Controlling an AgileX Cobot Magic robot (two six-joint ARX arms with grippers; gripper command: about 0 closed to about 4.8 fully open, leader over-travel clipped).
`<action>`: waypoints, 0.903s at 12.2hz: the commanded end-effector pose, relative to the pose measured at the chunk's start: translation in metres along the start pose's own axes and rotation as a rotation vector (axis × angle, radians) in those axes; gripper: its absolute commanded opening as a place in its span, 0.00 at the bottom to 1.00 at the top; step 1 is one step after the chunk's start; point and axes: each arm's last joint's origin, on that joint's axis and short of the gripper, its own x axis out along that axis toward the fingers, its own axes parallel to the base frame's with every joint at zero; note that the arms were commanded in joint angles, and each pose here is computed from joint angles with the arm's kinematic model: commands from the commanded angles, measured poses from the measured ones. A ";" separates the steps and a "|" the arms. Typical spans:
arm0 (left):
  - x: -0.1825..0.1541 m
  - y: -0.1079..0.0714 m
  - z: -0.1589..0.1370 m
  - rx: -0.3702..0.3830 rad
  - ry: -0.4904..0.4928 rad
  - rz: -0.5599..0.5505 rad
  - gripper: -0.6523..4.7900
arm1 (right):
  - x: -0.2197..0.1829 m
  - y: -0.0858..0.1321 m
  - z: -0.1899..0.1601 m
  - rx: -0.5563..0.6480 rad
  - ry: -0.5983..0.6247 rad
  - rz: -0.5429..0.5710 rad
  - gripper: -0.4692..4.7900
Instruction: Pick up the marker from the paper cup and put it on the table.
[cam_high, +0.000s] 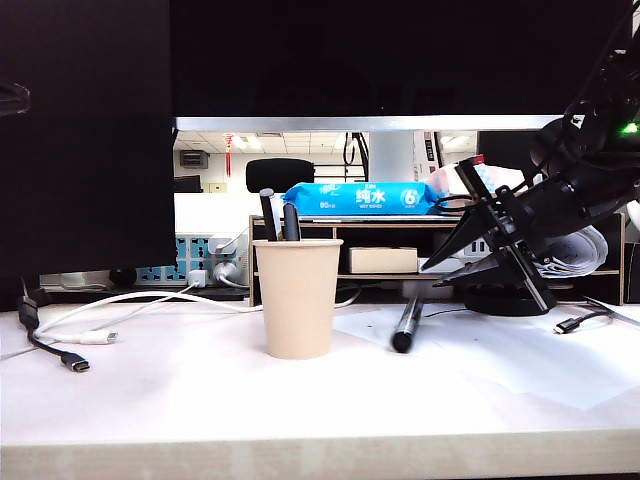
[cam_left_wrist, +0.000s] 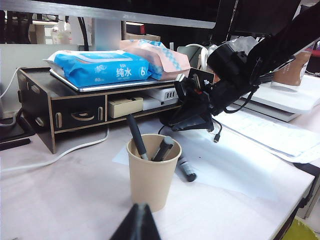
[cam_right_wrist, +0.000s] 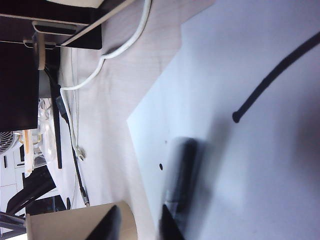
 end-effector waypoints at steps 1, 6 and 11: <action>0.000 0.000 0.002 0.004 -0.013 -0.001 0.11 | -0.001 0.003 0.002 -0.021 -0.008 0.017 0.29; 0.000 0.000 0.001 0.003 -0.013 -0.002 0.11 | -0.026 0.029 -0.016 -0.191 0.114 0.145 0.08; 0.000 0.000 0.002 0.004 -0.013 -0.001 0.11 | -0.164 0.155 -0.134 -0.902 -0.552 -0.184 0.08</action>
